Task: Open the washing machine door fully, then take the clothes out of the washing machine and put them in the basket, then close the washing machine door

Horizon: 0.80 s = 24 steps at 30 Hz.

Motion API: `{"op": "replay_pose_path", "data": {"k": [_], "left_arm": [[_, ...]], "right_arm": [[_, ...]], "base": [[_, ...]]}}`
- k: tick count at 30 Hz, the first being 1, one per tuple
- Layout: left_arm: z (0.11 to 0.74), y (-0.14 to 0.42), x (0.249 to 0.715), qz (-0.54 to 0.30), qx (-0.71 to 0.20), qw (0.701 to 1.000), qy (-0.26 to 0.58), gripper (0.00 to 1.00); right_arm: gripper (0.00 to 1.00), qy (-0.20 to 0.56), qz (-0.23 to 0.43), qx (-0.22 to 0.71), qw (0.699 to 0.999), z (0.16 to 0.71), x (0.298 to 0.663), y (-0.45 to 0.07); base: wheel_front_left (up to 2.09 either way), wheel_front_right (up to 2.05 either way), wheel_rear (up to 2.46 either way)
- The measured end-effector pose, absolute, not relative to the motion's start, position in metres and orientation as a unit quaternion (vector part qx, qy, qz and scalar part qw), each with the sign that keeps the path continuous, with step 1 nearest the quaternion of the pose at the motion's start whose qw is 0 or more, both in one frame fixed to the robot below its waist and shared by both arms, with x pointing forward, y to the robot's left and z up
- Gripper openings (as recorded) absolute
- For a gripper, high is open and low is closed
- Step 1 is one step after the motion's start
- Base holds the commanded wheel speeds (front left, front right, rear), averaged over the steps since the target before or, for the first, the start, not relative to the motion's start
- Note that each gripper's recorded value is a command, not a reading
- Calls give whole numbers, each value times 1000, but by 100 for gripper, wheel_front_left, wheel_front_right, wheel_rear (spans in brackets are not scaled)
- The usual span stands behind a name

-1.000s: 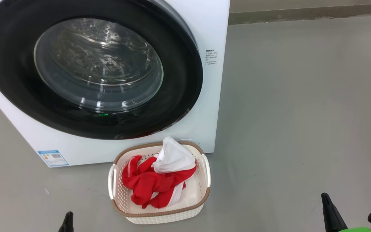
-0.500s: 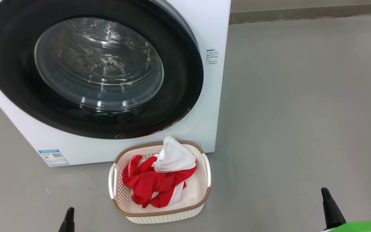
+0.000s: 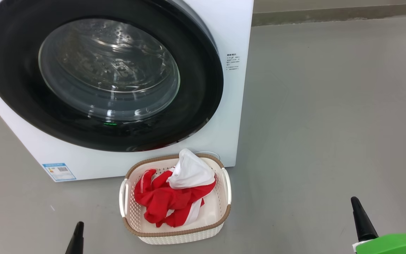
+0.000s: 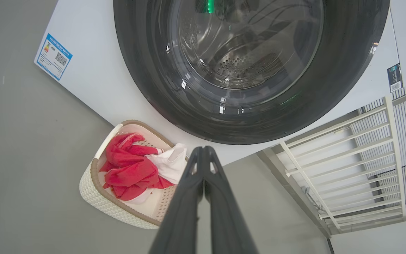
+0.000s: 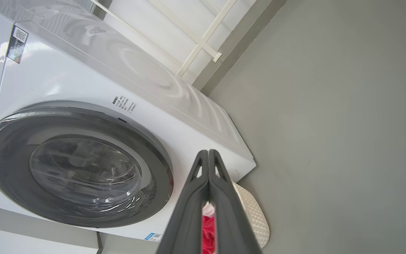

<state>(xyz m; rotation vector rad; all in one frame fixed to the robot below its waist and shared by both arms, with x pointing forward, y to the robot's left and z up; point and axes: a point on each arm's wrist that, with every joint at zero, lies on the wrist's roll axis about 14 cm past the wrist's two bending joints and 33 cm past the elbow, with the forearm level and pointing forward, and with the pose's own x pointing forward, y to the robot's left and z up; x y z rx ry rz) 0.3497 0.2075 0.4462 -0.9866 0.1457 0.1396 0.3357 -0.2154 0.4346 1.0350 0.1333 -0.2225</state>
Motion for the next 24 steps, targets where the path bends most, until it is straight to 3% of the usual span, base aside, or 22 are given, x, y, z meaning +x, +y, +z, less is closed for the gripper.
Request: {"op": "replay_pose_path", "data": {"k": [24], "left_arm": [[458, 200, 361, 56, -577, 813, 58, 0]], "right_arm": [[0, 50, -88, 588, 803, 448, 350, -211]], "base": [[0, 0, 0]]}}
